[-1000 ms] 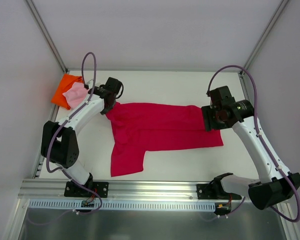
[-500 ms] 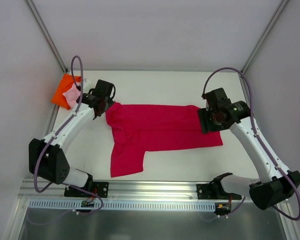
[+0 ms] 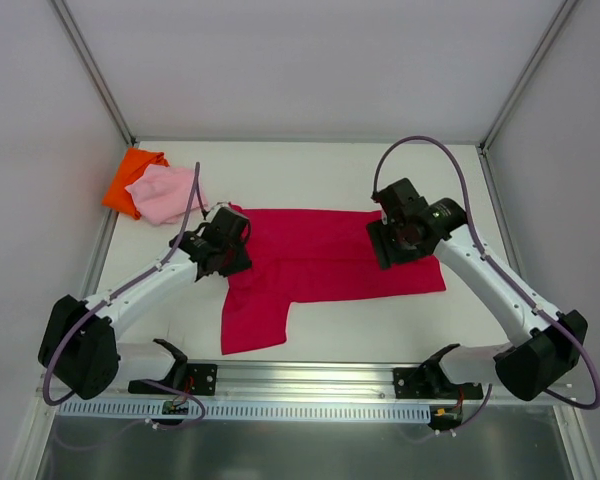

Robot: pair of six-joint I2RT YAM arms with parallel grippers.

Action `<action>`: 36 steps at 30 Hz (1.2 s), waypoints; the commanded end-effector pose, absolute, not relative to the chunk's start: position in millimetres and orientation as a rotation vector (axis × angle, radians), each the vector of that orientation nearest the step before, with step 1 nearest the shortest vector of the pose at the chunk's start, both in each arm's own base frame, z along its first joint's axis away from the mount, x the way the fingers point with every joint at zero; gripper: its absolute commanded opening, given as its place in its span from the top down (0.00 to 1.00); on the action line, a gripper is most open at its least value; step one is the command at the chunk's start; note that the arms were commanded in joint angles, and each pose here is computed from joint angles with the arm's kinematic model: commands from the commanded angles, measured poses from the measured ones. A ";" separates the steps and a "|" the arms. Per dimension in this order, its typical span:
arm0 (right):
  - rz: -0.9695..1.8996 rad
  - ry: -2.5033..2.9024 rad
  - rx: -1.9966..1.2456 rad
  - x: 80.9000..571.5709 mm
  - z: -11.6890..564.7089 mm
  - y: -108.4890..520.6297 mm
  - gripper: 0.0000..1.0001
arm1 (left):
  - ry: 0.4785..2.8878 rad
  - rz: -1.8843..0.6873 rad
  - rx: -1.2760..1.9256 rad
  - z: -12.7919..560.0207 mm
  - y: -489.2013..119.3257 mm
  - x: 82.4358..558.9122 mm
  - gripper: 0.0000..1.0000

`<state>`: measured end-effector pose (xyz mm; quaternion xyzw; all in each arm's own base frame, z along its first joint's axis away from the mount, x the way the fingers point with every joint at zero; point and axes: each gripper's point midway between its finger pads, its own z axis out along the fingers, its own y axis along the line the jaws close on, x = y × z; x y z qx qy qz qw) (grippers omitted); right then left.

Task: Fold and stack the t-shirts
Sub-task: Fold the flattened tshirt in 1/3 of the way

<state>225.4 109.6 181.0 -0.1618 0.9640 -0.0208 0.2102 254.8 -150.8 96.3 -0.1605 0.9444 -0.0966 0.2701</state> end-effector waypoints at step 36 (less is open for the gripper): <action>-0.097 2.530 -0.459 232.4 220.6 106.8 0.36 | 2.661 0.279 -0.247 50.8 -151.1 244.8 0.62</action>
